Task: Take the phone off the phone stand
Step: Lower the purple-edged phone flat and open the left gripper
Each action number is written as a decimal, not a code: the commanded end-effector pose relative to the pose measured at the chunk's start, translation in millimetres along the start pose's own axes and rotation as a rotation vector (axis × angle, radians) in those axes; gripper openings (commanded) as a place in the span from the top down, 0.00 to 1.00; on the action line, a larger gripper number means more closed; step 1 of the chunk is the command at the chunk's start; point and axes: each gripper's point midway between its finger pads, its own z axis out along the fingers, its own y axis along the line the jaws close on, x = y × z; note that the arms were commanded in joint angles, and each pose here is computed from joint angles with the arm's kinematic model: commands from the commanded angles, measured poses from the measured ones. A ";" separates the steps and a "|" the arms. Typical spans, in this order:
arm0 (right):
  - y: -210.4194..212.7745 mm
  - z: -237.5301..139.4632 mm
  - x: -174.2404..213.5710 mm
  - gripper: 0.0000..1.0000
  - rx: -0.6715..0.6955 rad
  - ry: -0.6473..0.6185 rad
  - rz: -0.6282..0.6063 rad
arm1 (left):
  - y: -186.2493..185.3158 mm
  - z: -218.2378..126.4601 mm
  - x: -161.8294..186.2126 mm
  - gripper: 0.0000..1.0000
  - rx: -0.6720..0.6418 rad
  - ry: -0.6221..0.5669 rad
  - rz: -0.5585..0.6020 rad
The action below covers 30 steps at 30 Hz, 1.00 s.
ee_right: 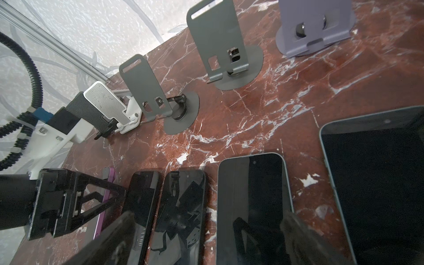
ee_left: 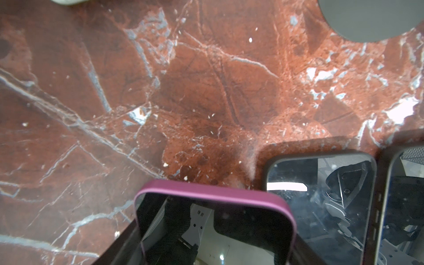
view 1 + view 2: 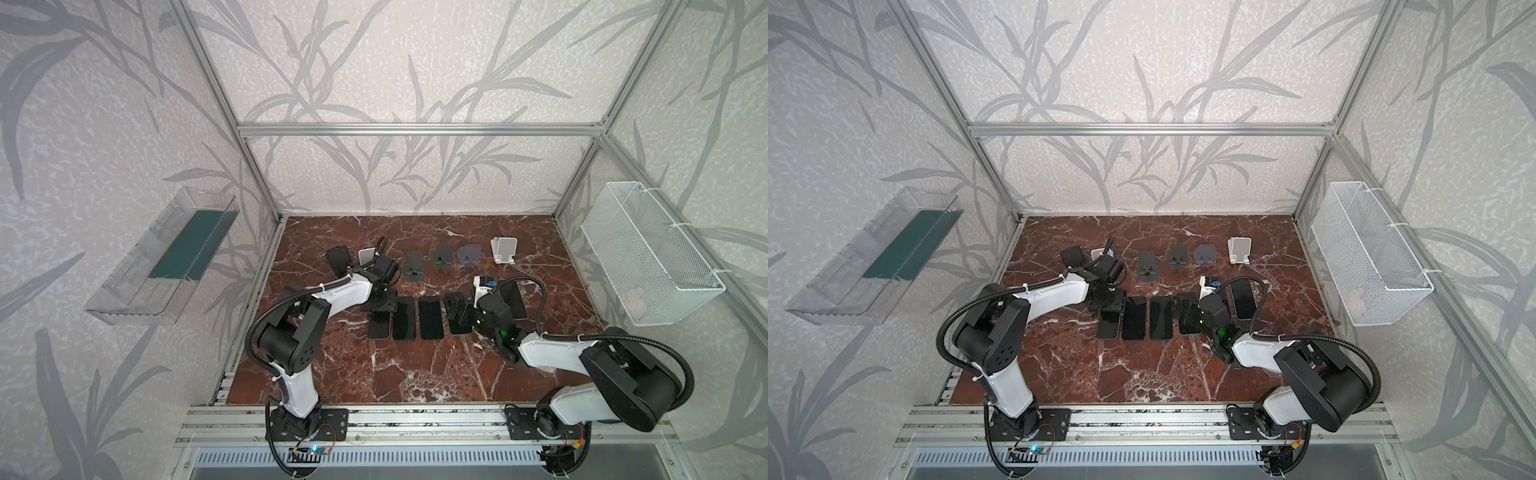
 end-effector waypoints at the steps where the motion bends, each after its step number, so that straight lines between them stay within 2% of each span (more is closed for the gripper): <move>1: 6.5 1.6 -8.7 0.01 -0.013 -0.019 0.011 | -3.3 0.1 -2.4 0.35 0.002 0.002 0.004; 8: 7.8 1.9 -8.0 0.01 -0.018 -0.015 0.011 | -7.5 4.1 1.4 0.33 0.033 0.006 0.002; 30: 7.1 3.5 -6.9 0.01 -0.016 -0.009 0.009 | 0.1 0.1 3.1 0.24 -0.002 -0.001 0.006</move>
